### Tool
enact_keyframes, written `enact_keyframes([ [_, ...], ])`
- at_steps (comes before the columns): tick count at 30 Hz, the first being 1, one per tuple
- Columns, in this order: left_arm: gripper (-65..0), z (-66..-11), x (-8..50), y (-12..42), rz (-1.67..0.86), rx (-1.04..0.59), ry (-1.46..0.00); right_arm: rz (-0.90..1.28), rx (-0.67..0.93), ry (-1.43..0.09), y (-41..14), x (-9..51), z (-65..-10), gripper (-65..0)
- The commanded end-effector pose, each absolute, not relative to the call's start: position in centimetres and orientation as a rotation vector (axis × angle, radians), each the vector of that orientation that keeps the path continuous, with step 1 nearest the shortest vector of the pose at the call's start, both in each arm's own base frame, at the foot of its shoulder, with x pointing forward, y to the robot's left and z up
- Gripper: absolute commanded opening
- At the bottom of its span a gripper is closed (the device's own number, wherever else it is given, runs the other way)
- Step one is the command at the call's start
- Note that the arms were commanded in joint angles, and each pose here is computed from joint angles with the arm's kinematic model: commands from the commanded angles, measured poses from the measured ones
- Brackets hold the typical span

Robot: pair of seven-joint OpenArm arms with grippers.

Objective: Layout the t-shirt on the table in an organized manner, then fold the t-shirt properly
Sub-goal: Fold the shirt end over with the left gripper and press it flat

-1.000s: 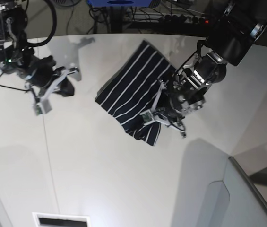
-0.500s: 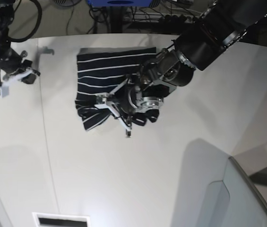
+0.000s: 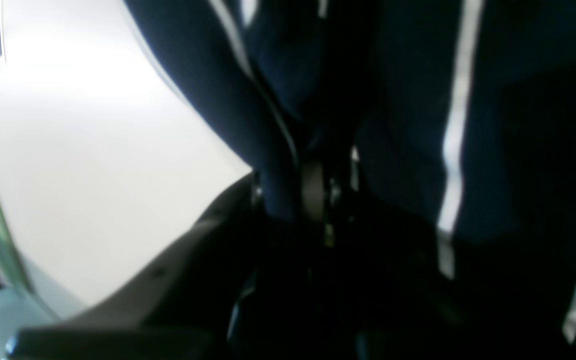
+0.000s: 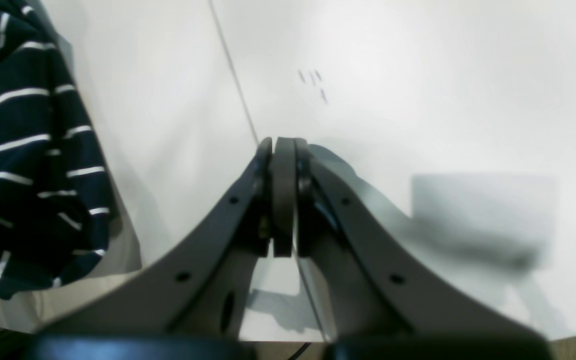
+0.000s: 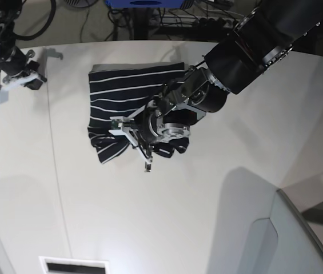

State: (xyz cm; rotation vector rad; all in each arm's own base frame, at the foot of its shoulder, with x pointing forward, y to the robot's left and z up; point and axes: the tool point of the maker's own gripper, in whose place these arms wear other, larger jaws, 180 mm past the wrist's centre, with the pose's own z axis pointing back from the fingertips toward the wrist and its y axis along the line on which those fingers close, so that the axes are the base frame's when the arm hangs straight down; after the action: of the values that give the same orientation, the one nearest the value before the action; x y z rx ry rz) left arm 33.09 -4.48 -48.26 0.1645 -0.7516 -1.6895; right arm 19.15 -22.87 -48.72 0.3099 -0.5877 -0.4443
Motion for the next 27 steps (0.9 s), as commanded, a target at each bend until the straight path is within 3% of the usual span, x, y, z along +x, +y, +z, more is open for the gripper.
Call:
enact_keyframes([
  [1, -65.0, -47.4, 34.0, -4.9, -1.710, 0.186, -0.773, -0.436, 0.306, -0.631, -23.5, 20.0, -47.8, -65.0],
  [21, -63.7, -46.7, 34.2, -5.7, -1.713, 0.185, -0.800, -0.364, 0.350, -0.647, -22.4, 20.1, -47.4, -65.0],
  [25, -32.4, -44.4, 34.8, -7.2, -1.716, 0.185, -0.879, -0.361, 0.352, -0.648, -22.3, 20.2, -47.4, -65.0],
  [27, -22.4, -43.1, 35.1, -8.0, -1.716, 0.184, -0.924, -0.361, 0.352, -0.648, -22.3, 20.2, -47.4, -65.0],
])
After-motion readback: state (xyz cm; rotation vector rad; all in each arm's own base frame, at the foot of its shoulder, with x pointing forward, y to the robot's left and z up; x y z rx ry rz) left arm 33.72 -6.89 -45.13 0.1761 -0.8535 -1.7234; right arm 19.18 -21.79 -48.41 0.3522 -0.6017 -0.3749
